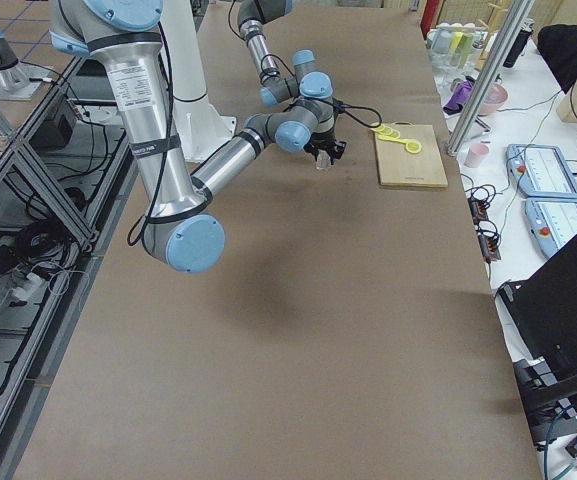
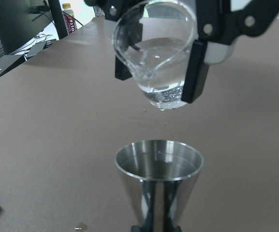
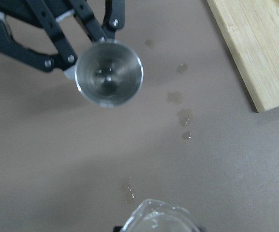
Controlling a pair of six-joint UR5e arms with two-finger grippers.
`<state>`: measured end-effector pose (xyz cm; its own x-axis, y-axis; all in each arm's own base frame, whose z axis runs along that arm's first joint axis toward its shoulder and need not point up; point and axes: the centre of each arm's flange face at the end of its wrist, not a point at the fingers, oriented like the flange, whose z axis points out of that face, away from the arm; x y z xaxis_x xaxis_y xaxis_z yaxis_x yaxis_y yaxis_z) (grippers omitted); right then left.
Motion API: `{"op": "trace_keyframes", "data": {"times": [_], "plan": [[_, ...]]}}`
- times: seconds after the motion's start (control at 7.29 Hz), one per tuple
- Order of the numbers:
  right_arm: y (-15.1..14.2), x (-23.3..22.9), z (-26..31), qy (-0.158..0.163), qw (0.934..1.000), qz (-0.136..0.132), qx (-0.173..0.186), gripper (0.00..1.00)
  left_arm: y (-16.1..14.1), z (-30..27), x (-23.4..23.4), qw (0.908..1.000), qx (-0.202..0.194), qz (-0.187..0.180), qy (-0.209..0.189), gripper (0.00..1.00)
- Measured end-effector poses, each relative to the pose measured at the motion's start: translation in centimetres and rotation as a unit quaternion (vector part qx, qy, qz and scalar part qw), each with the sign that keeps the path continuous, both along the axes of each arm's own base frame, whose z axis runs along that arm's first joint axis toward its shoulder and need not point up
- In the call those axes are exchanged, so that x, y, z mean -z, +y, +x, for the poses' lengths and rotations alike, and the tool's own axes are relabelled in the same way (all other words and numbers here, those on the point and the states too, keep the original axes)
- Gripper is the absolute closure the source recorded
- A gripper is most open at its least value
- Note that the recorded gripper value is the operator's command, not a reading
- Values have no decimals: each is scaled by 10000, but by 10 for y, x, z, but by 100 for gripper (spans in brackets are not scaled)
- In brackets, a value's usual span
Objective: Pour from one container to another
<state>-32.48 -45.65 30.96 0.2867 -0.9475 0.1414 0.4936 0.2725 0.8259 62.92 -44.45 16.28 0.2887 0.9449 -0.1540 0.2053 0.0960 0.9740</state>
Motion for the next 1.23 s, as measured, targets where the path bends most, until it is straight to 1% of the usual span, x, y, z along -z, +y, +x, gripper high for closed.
{"op": "trace_keyframes", "data": {"times": [0.27, 0.41, 0.69, 0.82, 0.96, 1.23], "plan": [[14, -42, 22, -242, 9996, 142, -20, 100, -4, -20, -18, 9998, 175, -23, 23, 100], [21, -60, 35, -377, 9991, 169, -15, 100, -5, -34, -31, 9997, 238, -28, 19, 100], [27, -95, 57, -620, 9980, 149, 2, 100, -7, -64, -64, 9994, 349, -46, -11, 100], [25, -123, 64, -809, 9966, 126, -33, 100, -7, -79, -80, 9992, 404, -48, -7, 100], [21, -158, 69, -1050, 9943, 102, -122, 100, -6, -95, -95, 9989, 457, -45, 4, 100], [18, -226, 87, -1522, 9877, 22, -351, 100, -7, -135, -124, 9981, 618, -56, -13, 100]]}}
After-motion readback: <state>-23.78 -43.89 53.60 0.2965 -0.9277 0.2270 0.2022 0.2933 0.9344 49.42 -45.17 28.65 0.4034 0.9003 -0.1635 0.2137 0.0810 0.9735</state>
